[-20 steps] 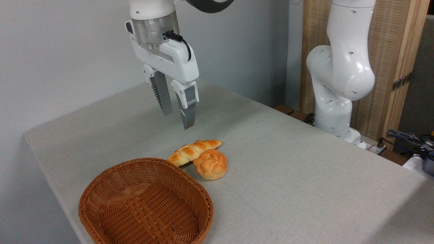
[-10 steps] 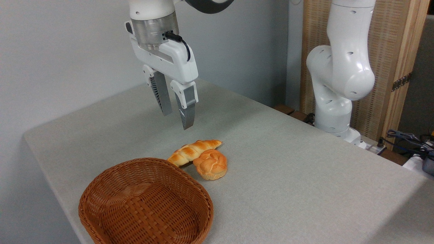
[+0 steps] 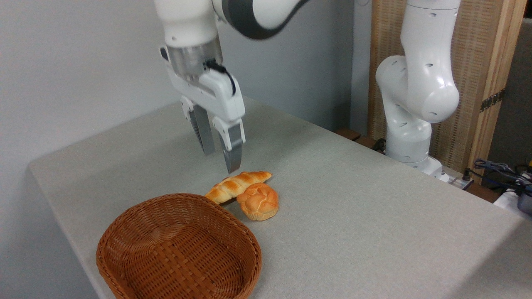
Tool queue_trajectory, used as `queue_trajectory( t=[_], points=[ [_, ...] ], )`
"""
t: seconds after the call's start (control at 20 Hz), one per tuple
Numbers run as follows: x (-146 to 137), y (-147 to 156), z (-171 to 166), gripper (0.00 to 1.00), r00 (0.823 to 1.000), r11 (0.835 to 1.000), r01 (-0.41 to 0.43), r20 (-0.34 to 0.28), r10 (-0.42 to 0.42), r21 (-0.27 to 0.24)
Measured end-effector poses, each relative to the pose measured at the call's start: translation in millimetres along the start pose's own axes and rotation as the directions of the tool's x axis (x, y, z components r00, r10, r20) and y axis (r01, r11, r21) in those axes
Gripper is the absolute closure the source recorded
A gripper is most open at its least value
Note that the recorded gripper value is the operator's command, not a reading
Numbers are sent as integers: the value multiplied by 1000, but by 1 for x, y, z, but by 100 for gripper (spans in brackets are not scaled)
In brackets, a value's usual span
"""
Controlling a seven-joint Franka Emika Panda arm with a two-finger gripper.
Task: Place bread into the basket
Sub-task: 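Lower the open gripper down onto the braided bread roll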
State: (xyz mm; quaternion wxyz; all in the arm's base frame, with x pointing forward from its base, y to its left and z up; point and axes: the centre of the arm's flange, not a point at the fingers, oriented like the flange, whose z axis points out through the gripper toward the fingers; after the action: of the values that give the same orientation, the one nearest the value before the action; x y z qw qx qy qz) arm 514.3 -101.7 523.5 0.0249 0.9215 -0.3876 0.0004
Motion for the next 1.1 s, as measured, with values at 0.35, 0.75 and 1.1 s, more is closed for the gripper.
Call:
queue_trajectory(
  t=[0.35, 0.75, 1.1],
  points=[
    [4, 5, 50, 0, 999, 999, -21, -36, 22, 29],
    [6, 17, 84, 0, 997, 997, -77, -24, 78, 27],
    [20, 28, 103, 0, 994, 993, -111, -19, 112, 34]
  ],
)
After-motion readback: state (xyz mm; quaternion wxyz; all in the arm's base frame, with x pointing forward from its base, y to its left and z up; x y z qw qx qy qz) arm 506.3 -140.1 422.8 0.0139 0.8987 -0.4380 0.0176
